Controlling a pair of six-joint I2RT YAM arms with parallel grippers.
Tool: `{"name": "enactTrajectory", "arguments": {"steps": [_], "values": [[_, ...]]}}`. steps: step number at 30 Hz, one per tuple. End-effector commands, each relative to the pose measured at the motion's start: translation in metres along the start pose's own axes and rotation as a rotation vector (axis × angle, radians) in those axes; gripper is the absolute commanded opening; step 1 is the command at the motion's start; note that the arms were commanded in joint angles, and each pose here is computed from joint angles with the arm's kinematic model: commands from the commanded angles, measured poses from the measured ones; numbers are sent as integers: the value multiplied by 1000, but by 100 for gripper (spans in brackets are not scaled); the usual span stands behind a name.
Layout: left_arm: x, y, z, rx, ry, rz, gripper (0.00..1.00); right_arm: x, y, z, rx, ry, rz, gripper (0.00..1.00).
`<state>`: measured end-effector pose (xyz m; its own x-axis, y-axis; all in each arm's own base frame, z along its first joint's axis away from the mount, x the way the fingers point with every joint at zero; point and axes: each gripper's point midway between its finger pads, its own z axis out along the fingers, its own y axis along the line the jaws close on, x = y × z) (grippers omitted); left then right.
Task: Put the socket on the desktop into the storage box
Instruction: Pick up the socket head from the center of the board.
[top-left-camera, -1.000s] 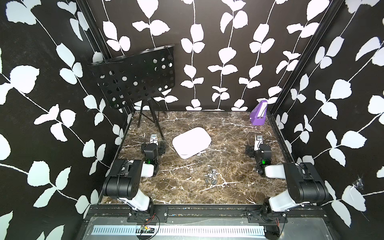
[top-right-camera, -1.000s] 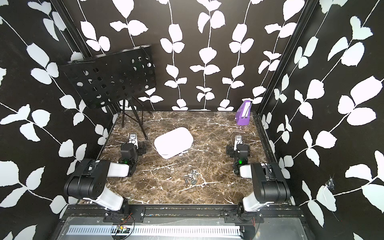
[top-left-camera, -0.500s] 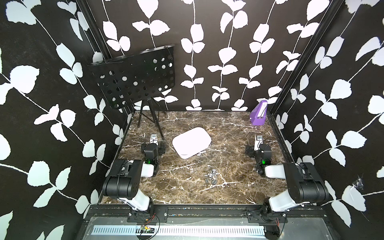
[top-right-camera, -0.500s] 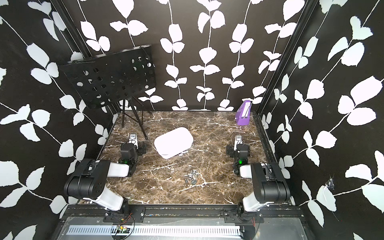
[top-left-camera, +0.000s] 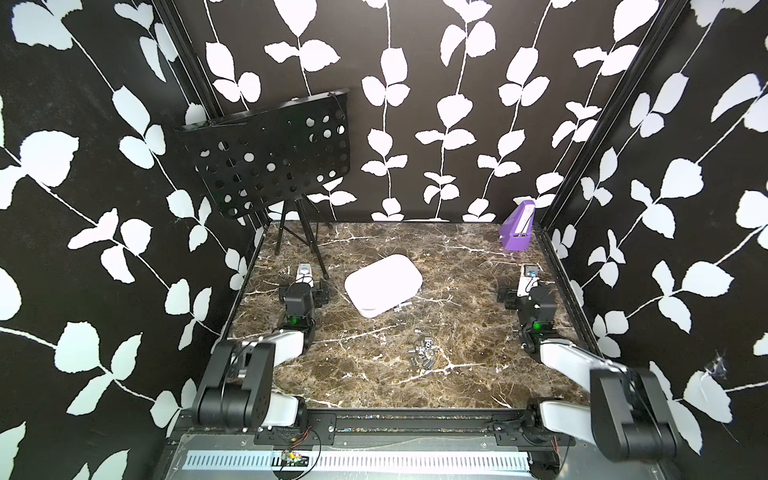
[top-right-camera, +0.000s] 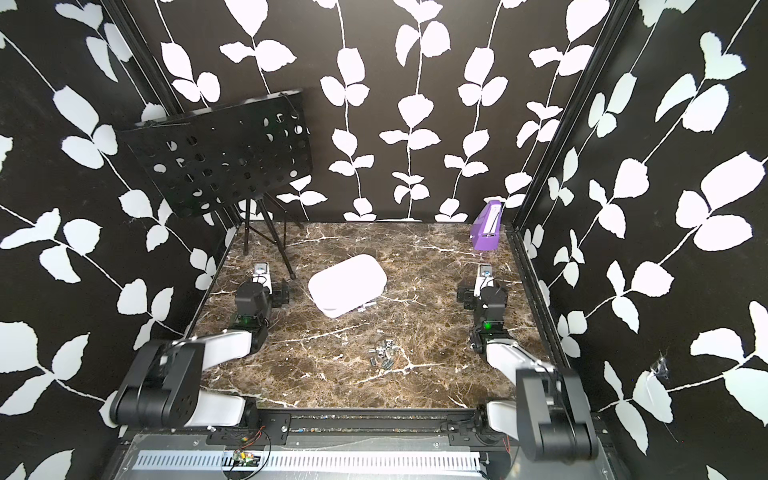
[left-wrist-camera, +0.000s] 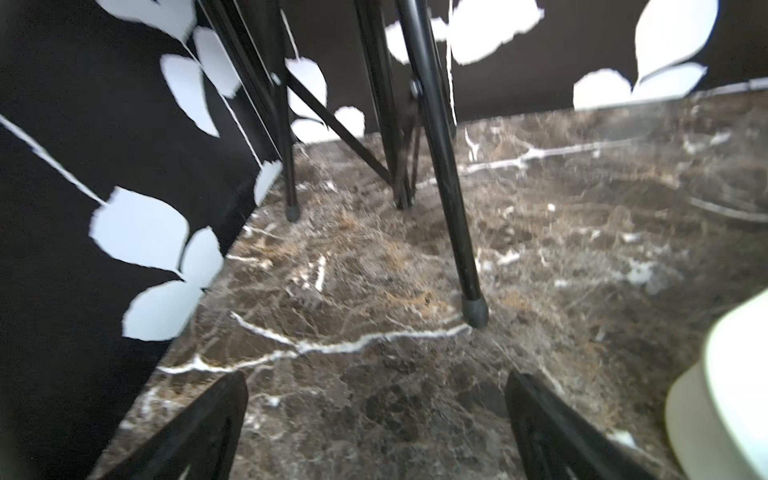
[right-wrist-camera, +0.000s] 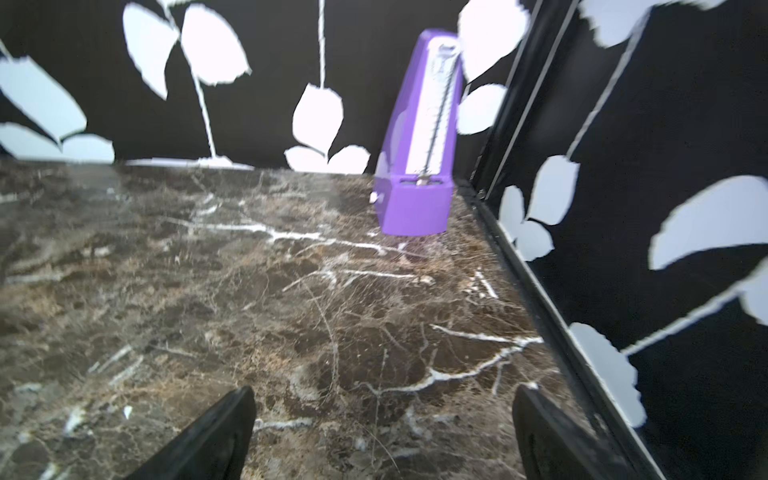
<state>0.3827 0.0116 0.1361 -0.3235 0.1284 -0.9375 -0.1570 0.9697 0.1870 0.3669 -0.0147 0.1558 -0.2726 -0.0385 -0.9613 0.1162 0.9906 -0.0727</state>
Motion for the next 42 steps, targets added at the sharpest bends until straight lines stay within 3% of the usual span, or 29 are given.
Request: {"name": "enactTrajectory", "arguments": {"steps": [1, 3, 5, 7, 10, 12, 16, 20, 23, 28, 31, 35, 42], "values": [[-24, 23, -21, -77, -26, -152, 99, -8, -26, -25, 129, 58, 175, 99], [-39, 32, -37, -85, -20, -363, 99, -9, -36, -41, 182, 116, 282, 100], [-49, 22, -51, 1, 20, -429, 99, -10, -27, -49, 116, 113, 314, 99], [-60, 6, -58, 124, -34, -499, 99, -5, -25, -56, 97, 73, 415, 100], [-47, 7, -61, 130, -60, -685, 99, -9, -27, -65, 95, 24, 518, 100], [-52, -6, -62, 204, -44, -674, 99, -9, -27, -70, 91, 30, 588, 100], [-67, -37, -66, 371, 39, -634, 99, -30, 6, -72, -110, 59, 540, 100], [-68, -72, -77, 458, 65, -574, 99, -41, 31, -67, -236, 134, 502, 99], [-67, -95, -91, 476, 126, -481, 99, -51, 66, -62, -383, 176, 462, 93], [-38, -117, -110, 524, 241, -486, 99, -46, 143, -58, -553, 290, 269, 89], [-15, -115, -113, 508, 281, -468, 99, -32, 181, -55, -627, 373, 182, 79], [3, -106, -113, 463, 277, -453, 99, -10, 213, -44, -681, 445, 120, 68], [-2, -109, -116, 491, 275, -467, 99, 28, 251, -25, -720, 543, 117, 53]]}}
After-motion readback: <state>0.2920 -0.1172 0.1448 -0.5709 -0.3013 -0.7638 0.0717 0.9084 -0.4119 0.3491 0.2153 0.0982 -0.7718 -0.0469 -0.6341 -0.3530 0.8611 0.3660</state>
